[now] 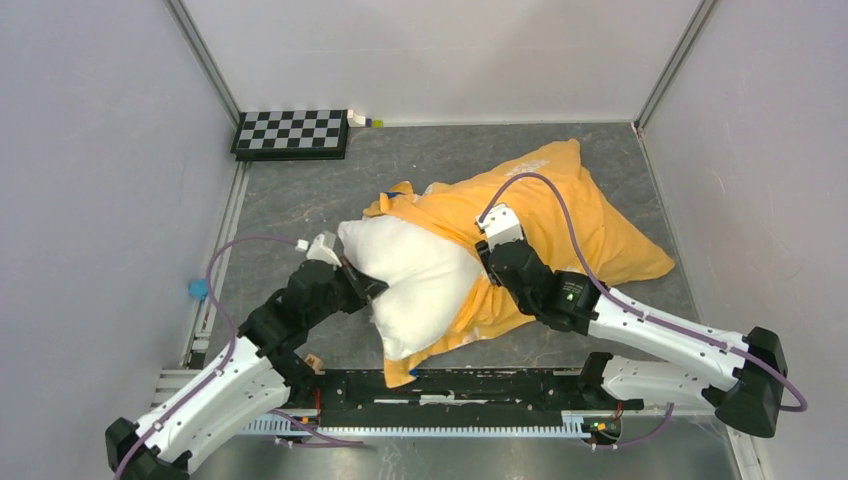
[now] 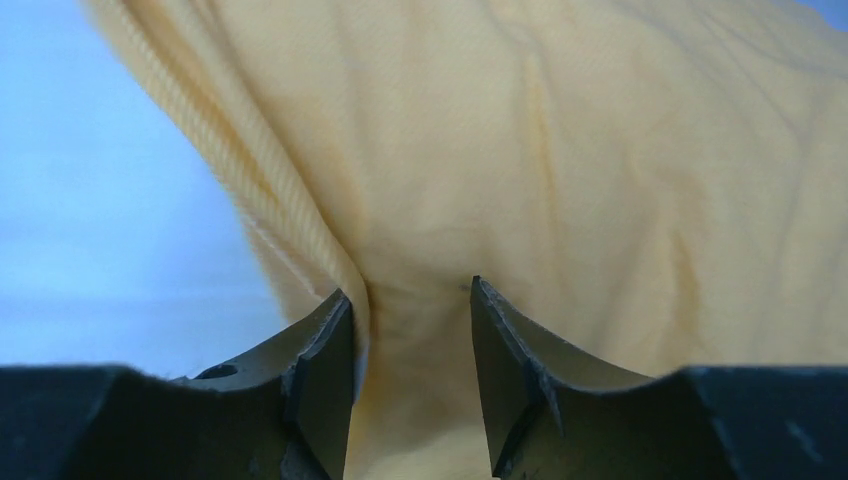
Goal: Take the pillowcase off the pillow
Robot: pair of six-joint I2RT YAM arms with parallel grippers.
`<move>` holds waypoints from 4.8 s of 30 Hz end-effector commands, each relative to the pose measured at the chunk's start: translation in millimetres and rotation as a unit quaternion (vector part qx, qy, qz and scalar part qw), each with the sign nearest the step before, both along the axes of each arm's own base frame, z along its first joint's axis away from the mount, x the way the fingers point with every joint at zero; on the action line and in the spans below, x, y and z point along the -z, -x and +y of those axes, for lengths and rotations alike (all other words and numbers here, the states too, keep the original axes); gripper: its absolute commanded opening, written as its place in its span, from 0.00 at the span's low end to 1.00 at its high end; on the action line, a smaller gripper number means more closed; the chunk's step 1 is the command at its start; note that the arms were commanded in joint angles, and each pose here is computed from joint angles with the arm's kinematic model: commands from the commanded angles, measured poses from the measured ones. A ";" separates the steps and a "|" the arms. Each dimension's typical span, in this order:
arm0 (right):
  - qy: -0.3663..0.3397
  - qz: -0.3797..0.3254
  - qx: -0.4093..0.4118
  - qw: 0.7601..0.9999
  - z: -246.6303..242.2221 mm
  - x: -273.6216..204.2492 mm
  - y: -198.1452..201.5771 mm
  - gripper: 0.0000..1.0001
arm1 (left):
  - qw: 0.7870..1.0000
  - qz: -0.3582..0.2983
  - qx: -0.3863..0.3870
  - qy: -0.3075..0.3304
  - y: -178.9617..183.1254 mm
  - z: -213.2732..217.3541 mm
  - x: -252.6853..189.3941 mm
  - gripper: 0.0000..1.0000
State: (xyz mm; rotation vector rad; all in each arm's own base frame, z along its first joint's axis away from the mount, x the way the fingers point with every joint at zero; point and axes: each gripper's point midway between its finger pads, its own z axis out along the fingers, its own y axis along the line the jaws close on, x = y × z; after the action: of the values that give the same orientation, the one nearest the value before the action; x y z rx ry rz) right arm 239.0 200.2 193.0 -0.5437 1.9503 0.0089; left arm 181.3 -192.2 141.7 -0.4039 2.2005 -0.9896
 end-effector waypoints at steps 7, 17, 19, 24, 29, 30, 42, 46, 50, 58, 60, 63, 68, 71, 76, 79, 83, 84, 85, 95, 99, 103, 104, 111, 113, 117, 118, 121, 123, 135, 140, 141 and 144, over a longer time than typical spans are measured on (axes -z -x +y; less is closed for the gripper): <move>-0.059 -0.025 0.258 0.964 -137.1 11.8 -34.5 0.31 | 0.979 -0.014 -0.166 -0.114 -48.5 104.6 -23.7 0.02; -0.103 -0.029 0.347 0.932 -197.2 9.9 -34.9 0.06 | 0.948 -0.032 -0.257 -0.182 -70.8 172.6 -64.2 0.02; -0.116 -0.037 0.341 0.932 -196.8 5.9 -36.3 0.04 | 0.939 -0.046 -0.268 -0.209 -70.4 183.3 -77.4 0.02; -0.130 -0.044 0.326 0.935 -191.5 -4.3 -40.8 0.03 | 0.933 -0.053 -0.254 -0.249 -73.1 189.9 -90.1 0.02; -0.157 -0.036 0.239 0.958 -160.6 -12.3 -46.7 0.00 | 0.925 -0.064 -0.256 -0.273 -74.1 196.8 -93.9 0.02; -0.158 -0.037 0.240 0.957 -161.2 -14.0 -45.9 0.00 | 0.920 -0.062 -0.264 -0.284 -73.5 202.1 -95.4 0.02; -0.180 -0.037 0.091 0.979 -113.8 -37.8 -45.6 0.43 | 0.918 -0.080 -0.255 -0.292 -76.2 201.6 -102.0 0.02; -0.222 0.003 0.001 0.975 -76.2 -32.3 -36.6 0.98 | 0.935 -0.073 -0.219 -0.268 -81.3 185.0 -94.4 0.02; -0.198 0.054 -0.018 0.979 -71.3 -6.1 -28.5 0.98 | 0.927 -0.059 -0.237 -0.284 -79.6 194.3 -88.1 0.02; -0.180 0.162 -0.058 0.969 -67.0 31.6 19.8 0.98 | 0.912 -0.041 -0.275 -0.301 -76.8 209.2 -79.2 0.03; -0.168 0.160 -0.022 0.972 -79.6 40.3 20.1 0.98 | 0.912 -0.038 -0.284 -0.294 -76.4 209.9 -78.0 0.03; -0.144 0.181 0.020 0.973 -94.5 62.1 23.5 0.98 | 0.908 -0.032 -0.297 -0.294 -75.8 213.1 -76.4 0.03; -0.148 0.196 0.081 0.966 -105.3 80.1 20.8 0.98 | 0.850 0.015 -0.418 -0.321 -57.6 253.6 -75.7 0.04; -0.172 0.192 0.099 0.961 -102.6 88.5 14.3 0.98 | 0.842 0.022 -0.426 -0.329 -55.3 257.7 -74.3 0.04; -0.193 0.180 0.124 0.957 -101.5 95.8 0.4 0.98 | 0.839 0.026 -0.429 -0.333 -54.1 259.6 -70.5 0.04; -0.206 0.170 0.052 0.962 -80.8 94.5 -2.2 0.98 | 0.825 0.026 -0.445 -0.347 -49.9 267.5 -73.4 0.04; -0.176 0.181 0.056 0.966 -84.3 109.1 -9.3 0.98 | 0.782 0.038 -0.505 -0.364 -34.4 288.0 -81.2 0.04; -0.172 0.194 0.056 0.964 -83.0 113.9 -10.1 0.98 | 0.774 0.039 -0.516 -0.365 -31.8 290.9 -82.7 0.04; -0.174 0.203 0.045 0.963 -77.9 116.2 -10.3 0.98 | 0.770 0.041 -0.521 -0.365 -30.2 292.4 -83.2 0.04; -0.193 0.168 0.080 0.963 -81.7 111.1 -28.9 0.17 | 0.778 0.052 -0.509 -0.365 -31.5 288.4 -74.8 0.04; -0.148 0.122 0.196 0.962 -126.2 99.6 -40.0 0.09 | 0.756 0.051 -0.536 -0.372 -23.2 297.4 -81.2 0.04; -0.121 0.073 0.327 0.934 -179.6 85.3 -45.5 0.00 | 0.740 0.049 -0.553 -0.381 -17.7 304.0 -86.9 0.02; -0.121 0.062 0.353 0.926 -192.1 80.7 -46.6 0.00 | 0.737 0.049 -0.555 -0.384 -16.4 305.2 -87.9 0.02; -0.200 0.024 0.485 0.851 -269.8 64.9 -47.6 0.00 | 0.726 0.050 -0.561 -0.395 -12.6 309.5 -88.1 0.02; -0.232 0.031 0.508 0.829 -284.3 72.1 -43.9 0.00 | 0.723 0.050 -0.564 -0.396 -11.2 310.5 -88.4 0.02; -0.268 0.040 0.542 0.796 -309.6 85.7 -33.9 0.00 | 0.719 0.049 -0.566 -0.401 -9.8 312.2 -89.1 0.02; -0.271 0.040 0.551 0.789 -315.5 87.3 -31.0 0.00 | 0.719 0.049 -0.566 -0.401 -9.9 312.1 -89.1 0.02; -0.281 0.031 0.559 0.779 -321.9 85.4 -28.4 0.00 | 0.715 0.049 -0.568 -0.404 -8.6 313.3 -89.8 0.02; -0.284 0.017 0.560 0.778 -323.2 80.6 -28.3 0.00 | 0.709 0.048 -0.577 -0.404 -5.4 315.5 -93.4 0.02; -0.315 -0.035 0.584 0.748 -335.5 53.5 -32.6 0.00 | 0.679 0.020 -0.628 -0.381 4.1 324.8 -129.1 0.02; -0.333 -0.050 0.516 0.787 -323.4 26.4 -58.2 0.00 | 0.700 0.015 -0.619 -0.357 -13.5 317.4 -141.5 0.02; -0.334 -0.055 0.502 0.796 -321.2 20.4 -62.5 0.00 | 0.702 0.017 -0.615 -0.358 -17.2 316.2 -140.6 0.02; -0.318 -0.071 0.514 0.793 -330.5 8.1 -62.7 0.00 | 0.699 0.023 -0.613 -0.366 -22.6 316.7 -139.0 0.02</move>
State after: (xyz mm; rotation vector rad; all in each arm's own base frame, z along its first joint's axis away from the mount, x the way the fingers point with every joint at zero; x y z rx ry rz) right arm 280.0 -41.2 111.4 0.9204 2.0580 0.3069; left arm 222.7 50.7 220.5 -1.1225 1.9556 0.2294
